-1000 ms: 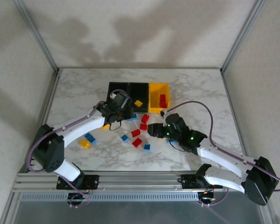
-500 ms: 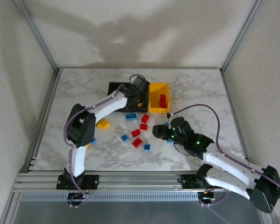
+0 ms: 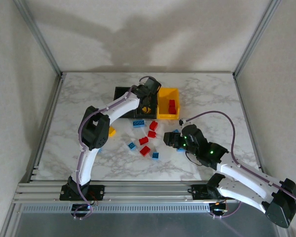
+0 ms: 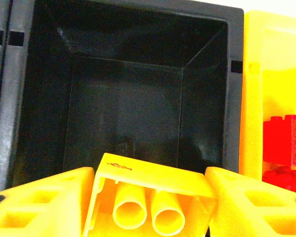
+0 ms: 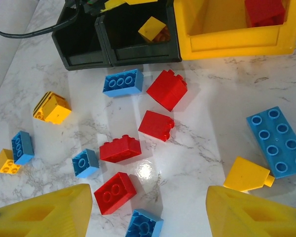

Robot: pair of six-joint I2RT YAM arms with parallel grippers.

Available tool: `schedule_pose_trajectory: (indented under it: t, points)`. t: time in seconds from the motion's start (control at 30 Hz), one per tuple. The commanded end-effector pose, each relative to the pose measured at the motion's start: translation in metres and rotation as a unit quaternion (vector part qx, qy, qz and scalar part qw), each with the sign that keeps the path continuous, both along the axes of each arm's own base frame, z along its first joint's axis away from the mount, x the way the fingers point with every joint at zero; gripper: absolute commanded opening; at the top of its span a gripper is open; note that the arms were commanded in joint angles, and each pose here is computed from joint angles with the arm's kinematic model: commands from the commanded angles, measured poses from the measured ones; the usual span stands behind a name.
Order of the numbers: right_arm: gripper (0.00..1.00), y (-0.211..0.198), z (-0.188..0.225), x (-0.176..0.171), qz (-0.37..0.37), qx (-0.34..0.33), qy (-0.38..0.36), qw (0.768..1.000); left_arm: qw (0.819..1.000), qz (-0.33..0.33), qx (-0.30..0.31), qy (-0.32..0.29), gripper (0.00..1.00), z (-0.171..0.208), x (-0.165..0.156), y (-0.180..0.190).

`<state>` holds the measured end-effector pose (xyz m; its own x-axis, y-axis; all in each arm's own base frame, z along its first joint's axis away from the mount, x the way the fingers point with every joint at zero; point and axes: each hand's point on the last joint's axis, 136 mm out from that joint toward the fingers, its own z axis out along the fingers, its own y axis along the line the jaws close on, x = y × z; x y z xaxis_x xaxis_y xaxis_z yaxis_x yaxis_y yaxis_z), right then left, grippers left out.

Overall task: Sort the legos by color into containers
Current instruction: Place the lego in the container, then pick up the lego from the center of the table.

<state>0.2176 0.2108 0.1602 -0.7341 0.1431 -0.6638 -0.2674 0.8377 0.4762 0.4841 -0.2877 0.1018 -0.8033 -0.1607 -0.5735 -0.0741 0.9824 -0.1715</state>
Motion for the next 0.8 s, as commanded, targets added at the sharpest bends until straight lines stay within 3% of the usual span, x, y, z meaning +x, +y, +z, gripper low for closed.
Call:
schedule_pose_trajectory:
  t: [0.0, 0.27, 0.43, 0.77]
  points:
    - [0.63, -0.004, -0.001, -0.001, -0.009, -0.006, 0.0, 1.0, 1.0, 0.006, 0.018, 0.004, 0.61, -0.001, 0.005, 0.009]
    - [0.63, -0.006, 0.002, 0.001, -0.012, -0.013, -0.004, 1.0, 1.0, 0.001, 0.003, 0.0, 0.62, 0.009, 0.004, 0.004]
    - [0.63, -0.006, 0.003, 0.004, -0.017, -0.019, -0.004, 1.0, 1.0, -0.01, -0.017, -0.015, 0.62, 0.035, -0.004, -0.001]
    - [0.62, 0.0, 0.006, 0.009, -0.014, -0.026, -0.001, 1.0, 0.996, -0.032, -0.066, -0.05, 0.64, 0.084, -0.061, 0.012]
